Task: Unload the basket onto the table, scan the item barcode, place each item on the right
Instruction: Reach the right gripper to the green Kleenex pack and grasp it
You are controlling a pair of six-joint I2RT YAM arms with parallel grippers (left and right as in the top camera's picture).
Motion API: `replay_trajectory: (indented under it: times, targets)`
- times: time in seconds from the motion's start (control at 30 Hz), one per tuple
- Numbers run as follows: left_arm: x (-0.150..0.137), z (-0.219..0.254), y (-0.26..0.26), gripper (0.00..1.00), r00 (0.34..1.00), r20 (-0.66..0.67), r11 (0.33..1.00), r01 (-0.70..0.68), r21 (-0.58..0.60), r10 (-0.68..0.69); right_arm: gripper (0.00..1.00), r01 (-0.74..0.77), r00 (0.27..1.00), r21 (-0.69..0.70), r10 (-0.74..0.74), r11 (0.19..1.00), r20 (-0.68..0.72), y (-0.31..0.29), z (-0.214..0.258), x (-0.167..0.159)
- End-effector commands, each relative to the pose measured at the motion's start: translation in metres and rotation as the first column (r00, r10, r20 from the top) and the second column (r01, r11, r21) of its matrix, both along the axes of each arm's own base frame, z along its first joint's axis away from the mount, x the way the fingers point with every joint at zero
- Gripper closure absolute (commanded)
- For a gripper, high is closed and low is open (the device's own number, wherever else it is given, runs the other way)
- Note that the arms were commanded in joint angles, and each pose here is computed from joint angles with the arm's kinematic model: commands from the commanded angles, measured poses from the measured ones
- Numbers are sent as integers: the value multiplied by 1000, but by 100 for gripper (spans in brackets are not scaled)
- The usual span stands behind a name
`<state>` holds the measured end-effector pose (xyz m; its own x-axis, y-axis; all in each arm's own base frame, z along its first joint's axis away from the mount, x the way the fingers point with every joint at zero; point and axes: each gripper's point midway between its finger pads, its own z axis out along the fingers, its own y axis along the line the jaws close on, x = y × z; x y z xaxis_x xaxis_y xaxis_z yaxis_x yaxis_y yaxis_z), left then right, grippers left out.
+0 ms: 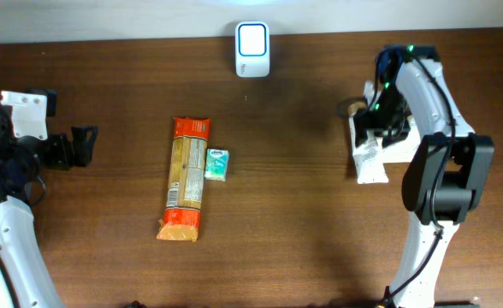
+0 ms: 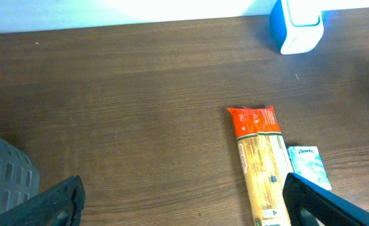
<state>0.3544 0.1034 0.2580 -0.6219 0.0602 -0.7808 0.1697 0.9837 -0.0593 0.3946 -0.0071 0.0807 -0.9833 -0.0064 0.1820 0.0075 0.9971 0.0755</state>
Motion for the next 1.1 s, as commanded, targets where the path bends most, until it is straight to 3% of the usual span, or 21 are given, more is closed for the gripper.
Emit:
replay_trajectory:
  times: [0.0,0.1,0.2,0.3,0.53,0.63,0.77,1.07]
  targets:
    - [1,5,0,1,1000,19,1000,16,10,-16,18,5,992,-13,-4,1000,127,-4,54,21]
    - [1,5,0,1,1000,18,1000,16,10,-16,16,2,985,138,-26,990,170,25,79,26]
    - [1,5,0,1,1000,19,1000,16,10,-16,24,-34,989,326,-15,945,148,86,78,23]
    - [1,5,0,1,1000,19,1000,16,10,-16,27,-60,993,324,23,944,118,127,59,18]
    - [1,5,0,1,1000,19,1000,16,10,-16,52,-181,979,327,139,927,147,266,8,-12]
    - [1,5,0,1,1000,19,1000,16,10,-16,63,-169,970,211,124,963,209,294,-5,-17]
    - [1,5,0,1,1000,19,1000,16,10,-16,64,-195,951,163,146,967,274,327,-11,-24]
    - [1,5,0,1,1000,19,1000,16,10,-16,66,-241,949,146,202,959,242,347,-39,-41]
